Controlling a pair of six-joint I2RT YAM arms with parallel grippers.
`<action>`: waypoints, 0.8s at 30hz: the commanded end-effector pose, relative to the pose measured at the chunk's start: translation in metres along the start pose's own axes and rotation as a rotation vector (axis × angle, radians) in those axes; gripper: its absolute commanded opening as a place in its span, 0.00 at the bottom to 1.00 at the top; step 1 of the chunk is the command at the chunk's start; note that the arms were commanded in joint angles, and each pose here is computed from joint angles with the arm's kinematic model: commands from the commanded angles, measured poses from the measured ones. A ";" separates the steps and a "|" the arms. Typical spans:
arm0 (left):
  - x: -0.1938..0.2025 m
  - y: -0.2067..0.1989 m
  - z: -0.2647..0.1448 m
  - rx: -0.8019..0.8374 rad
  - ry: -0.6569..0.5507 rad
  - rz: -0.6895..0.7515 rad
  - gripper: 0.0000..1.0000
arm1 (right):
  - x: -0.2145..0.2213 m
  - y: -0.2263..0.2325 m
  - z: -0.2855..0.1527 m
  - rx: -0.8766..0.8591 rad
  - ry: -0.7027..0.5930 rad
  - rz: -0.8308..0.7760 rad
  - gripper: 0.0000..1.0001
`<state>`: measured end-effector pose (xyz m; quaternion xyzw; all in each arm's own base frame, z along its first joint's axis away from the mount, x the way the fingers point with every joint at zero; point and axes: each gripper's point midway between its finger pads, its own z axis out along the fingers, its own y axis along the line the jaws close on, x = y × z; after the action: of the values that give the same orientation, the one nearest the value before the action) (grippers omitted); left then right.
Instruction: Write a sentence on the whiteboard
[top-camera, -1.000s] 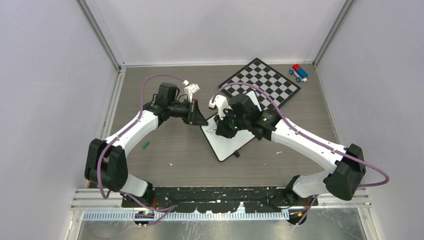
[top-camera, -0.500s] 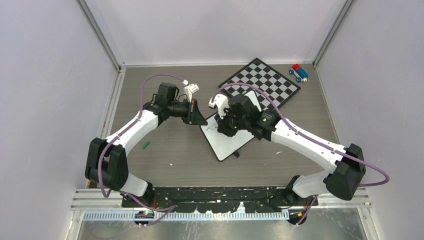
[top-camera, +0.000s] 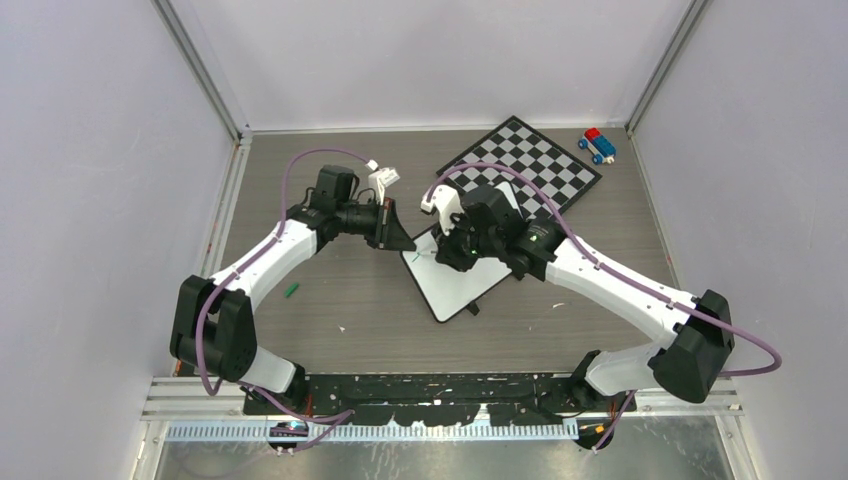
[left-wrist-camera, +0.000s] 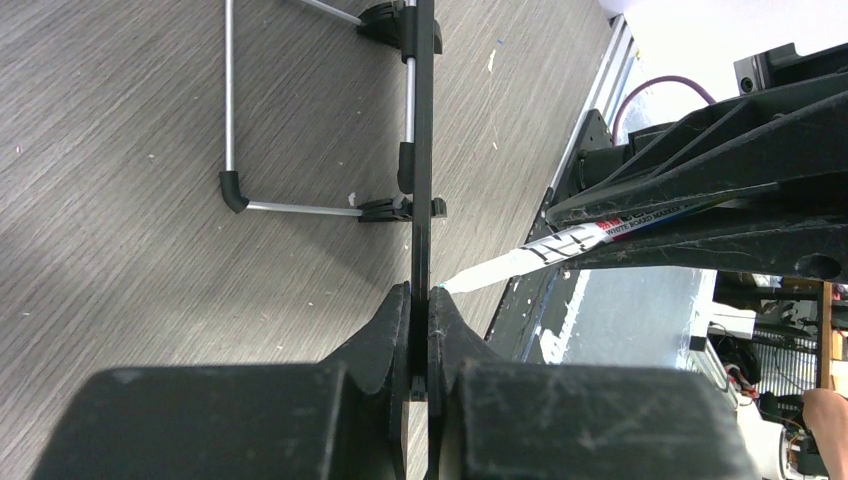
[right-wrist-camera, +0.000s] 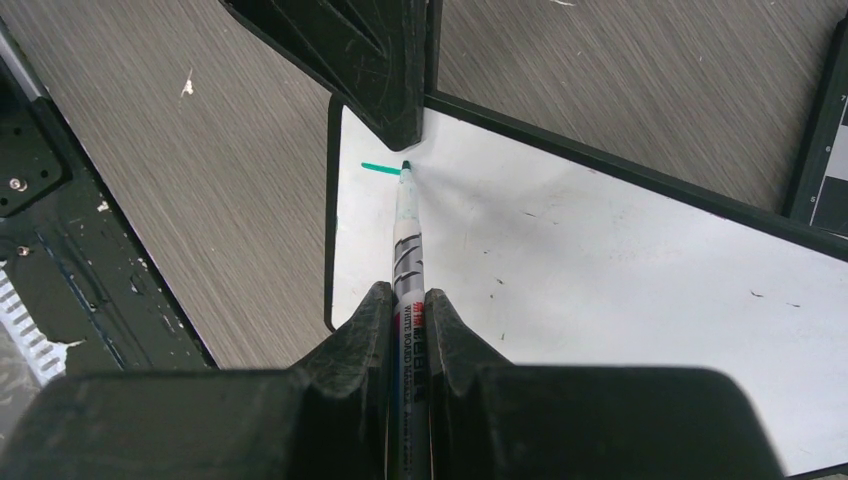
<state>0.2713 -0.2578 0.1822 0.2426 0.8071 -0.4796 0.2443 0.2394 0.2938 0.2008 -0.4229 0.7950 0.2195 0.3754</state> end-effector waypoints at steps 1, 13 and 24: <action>-0.014 -0.004 0.000 0.006 -0.026 0.029 0.00 | -0.034 0.003 -0.014 -0.018 -0.107 -0.030 0.00; -0.013 -0.002 0.000 0.001 -0.022 0.029 0.00 | -0.013 0.004 -0.001 -0.033 -0.028 -0.026 0.00; -0.011 -0.002 -0.001 -0.004 -0.018 0.033 0.00 | 0.015 0.013 0.004 -0.071 0.054 -0.017 0.00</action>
<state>0.2718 -0.2581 0.1823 0.2431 0.8069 -0.4798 0.2440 0.2298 0.2937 0.1901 -0.4381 0.7975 0.2262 0.3477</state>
